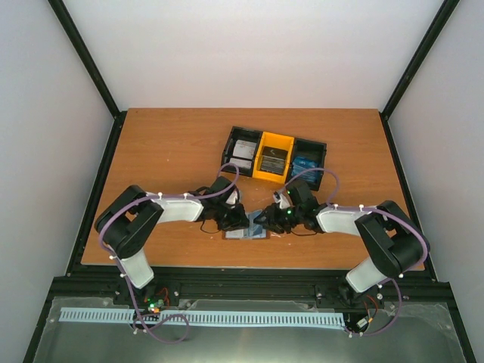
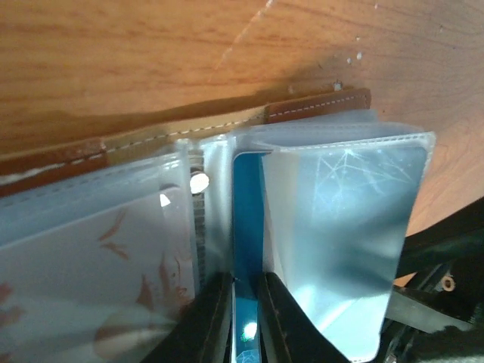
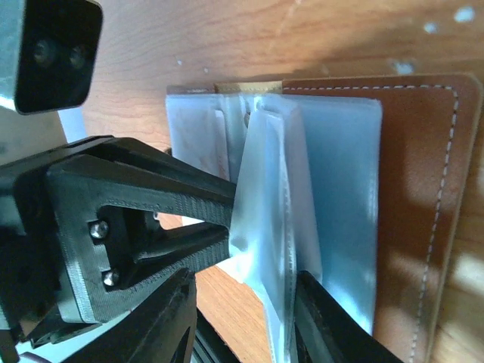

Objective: Put the credit cards into the card holder
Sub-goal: Turn over the card slot in the card holder.

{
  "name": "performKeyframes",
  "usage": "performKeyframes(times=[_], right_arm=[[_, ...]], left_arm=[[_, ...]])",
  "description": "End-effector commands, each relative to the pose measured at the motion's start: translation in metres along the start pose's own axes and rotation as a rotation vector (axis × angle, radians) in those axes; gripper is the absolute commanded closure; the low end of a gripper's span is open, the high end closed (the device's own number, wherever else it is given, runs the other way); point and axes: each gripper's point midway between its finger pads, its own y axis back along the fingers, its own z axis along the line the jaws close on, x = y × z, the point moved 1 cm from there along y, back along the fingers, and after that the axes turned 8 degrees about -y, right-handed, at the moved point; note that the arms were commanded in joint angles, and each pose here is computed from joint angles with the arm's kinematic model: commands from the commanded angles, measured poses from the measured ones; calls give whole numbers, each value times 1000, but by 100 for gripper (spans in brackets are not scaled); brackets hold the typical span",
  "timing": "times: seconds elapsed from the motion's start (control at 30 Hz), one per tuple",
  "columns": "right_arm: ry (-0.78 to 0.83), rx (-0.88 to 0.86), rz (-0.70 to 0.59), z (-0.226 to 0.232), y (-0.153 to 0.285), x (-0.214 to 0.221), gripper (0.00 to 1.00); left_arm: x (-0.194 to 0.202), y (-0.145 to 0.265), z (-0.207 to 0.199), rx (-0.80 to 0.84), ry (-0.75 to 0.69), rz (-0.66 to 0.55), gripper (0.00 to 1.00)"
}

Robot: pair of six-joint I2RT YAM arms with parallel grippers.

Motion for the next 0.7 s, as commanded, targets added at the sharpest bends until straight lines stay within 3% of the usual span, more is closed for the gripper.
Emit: performKeyframes(times=[0.0, 0.33, 0.67], right_arm=[[89, -51, -13, 24, 2, -6, 66], [149, -82, 39, 37, 0, -4, 66], [170, -79, 102, 36, -9, 3, 65]], left_arm=[[-1, 11, 1, -80, -6, -13, 87], [-11, 35, 3, -191, 54, -82, 82], [-16, 50, 15, -283, 101, -152, 89]])
